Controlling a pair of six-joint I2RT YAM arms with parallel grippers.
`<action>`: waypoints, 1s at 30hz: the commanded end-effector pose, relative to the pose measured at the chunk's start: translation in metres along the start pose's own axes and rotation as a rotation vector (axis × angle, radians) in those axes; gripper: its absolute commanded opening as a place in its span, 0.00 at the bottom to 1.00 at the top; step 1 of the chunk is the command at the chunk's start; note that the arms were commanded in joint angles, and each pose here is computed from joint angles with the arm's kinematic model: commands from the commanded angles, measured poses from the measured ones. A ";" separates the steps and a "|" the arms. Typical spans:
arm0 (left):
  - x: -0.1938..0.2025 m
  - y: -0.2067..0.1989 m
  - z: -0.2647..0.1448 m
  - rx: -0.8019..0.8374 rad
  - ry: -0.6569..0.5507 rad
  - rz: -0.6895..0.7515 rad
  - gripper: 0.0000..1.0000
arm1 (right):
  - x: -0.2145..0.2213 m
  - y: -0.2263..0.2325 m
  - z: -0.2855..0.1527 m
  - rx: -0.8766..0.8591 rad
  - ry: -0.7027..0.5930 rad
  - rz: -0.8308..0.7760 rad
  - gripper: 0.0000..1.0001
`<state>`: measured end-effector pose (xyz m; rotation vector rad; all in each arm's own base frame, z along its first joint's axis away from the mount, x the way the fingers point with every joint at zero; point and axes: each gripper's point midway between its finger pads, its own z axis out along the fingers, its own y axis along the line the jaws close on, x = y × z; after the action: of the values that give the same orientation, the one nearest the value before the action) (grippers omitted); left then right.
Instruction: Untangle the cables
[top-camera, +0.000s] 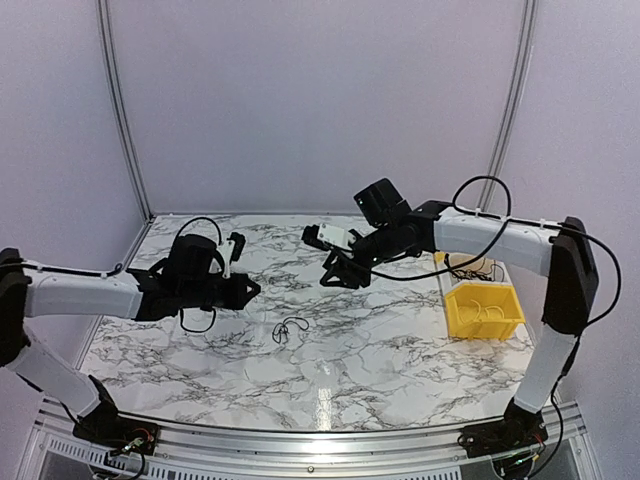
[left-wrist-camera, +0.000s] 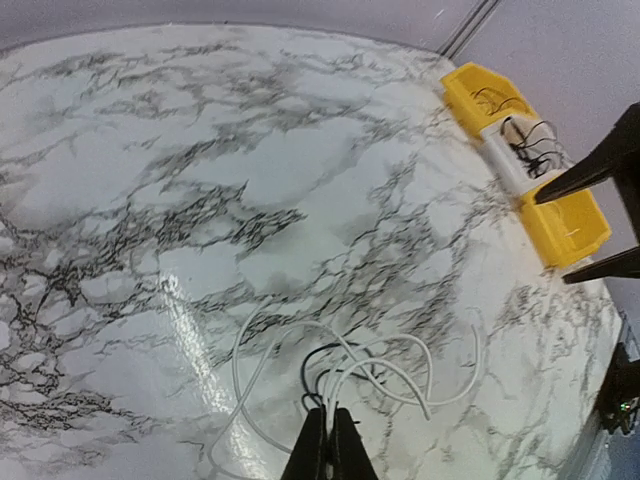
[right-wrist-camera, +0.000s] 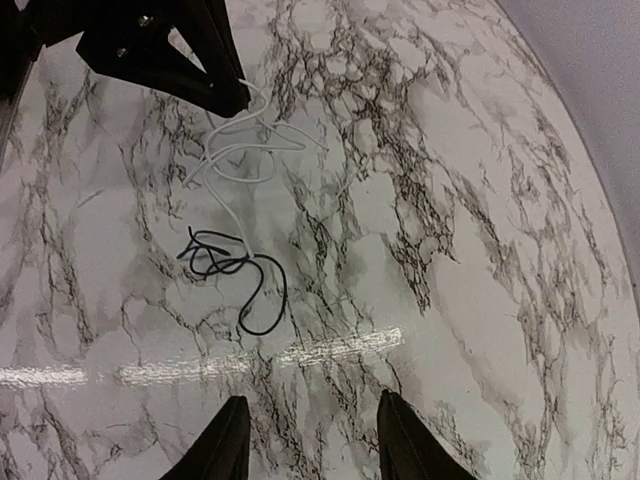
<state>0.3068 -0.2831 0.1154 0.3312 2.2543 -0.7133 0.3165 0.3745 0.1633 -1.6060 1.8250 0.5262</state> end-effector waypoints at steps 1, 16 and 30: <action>-0.037 -0.045 -0.046 0.179 -0.108 0.042 0.00 | -0.053 0.009 -0.040 -0.022 -0.152 -0.029 0.46; -0.079 -0.072 -0.091 0.216 -0.181 0.053 0.00 | -0.124 0.054 -0.068 -0.124 -0.296 -0.100 0.54; -0.079 -0.079 -0.092 0.237 -0.178 0.055 0.00 | -0.115 0.055 -0.036 -0.126 -0.224 -0.092 0.37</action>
<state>0.2775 -0.2914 0.2381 0.4118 2.0244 -0.9138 0.2591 0.4398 0.2554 -1.6380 1.5725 0.7541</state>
